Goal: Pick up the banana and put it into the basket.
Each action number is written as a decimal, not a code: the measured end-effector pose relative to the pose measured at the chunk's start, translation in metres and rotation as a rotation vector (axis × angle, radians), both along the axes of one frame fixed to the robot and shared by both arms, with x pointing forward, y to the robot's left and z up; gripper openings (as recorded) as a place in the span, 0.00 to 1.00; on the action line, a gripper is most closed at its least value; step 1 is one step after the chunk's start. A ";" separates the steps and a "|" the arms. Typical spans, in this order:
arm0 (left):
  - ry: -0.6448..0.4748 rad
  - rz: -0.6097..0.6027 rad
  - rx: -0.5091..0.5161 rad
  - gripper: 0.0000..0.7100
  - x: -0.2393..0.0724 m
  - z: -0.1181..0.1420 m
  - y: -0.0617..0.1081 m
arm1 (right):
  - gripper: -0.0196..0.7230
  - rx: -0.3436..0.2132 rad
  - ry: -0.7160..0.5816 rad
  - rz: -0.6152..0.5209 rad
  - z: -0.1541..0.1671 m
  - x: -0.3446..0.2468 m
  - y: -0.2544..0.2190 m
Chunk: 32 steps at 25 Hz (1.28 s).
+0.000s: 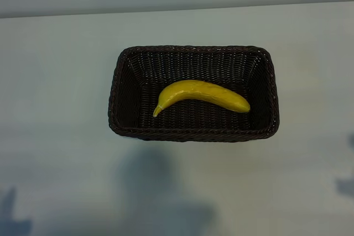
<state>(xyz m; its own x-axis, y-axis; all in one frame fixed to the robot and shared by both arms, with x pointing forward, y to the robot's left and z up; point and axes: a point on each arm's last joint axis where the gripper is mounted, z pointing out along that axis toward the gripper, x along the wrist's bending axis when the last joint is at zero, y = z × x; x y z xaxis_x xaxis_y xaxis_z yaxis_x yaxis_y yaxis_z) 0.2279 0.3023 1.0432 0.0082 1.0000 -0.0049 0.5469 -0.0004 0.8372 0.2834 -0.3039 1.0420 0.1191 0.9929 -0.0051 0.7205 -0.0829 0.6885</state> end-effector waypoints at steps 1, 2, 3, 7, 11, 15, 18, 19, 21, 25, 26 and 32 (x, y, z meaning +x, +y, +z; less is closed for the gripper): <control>0.000 0.000 0.000 0.82 0.000 0.000 0.000 | 0.78 -0.001 -0.025 0.001 0.001 -0.003 0.001; 0.000 0.000 0.000 0.82 0.000 0.000 0.000 | 0.78 -0.006 -0.054 0.001 0.002 -0.008 0.001; 0.000 0.000 0.000 0.82 0.000 0.000 0.000 | 0.78 -0.008 -0.083 0.001 0.003 -0.012 0.002; 0.000 0.000 0.000 0.82 0.000 0.000 0.000 | 0.78 -0.023 -0.188 0.001 0.006 -0.028 0.004; 0.000 0.000 0.000 0.82 0.000 0.000 0.000 | 0.78 -0.036 -0.282 0.001 0.007 -0.042 0.006; 0.000 -0.001 0.001 0.82 0.000 0.000 0.000 | 0.78 -0.042 -0.324 0.001 0.006 -0.049 0.007; 0.000 -0.001 0.001 0.82 0.000 0.000 0.000 | 0.78 -0.041 -0.324 0.001 0.006 -0.049 0.007; 0.000 -0.001 0.001 0.82 0.000 0.000 0.000 | 0.78 -0.040 -0.324 0.000 0.006 -0.049 0.007; 0.000 -0.001 0.001 0.82 0.000 0.000 0.000 | 0.78 -0.040 -0.324 0.000 0.006 -0.049 0.007; 0.000 -0.001 0.001 0.82 0.000 0.000 0.000 | 0.78 -0.040 -0.324 0.000 0.006 -0.049 0.007; 0.000 -0.001 0.001 0.82 0.000 0.000 0.000 | 0.78 -0.040 -0.324 0.001 0.006 -0.049 0.007; 0.000 -0.001 0.001 0.82 0.000 0.000 0.000 | 0.78 -0.040 -0.324 0.001 0.006 -0.049 0.007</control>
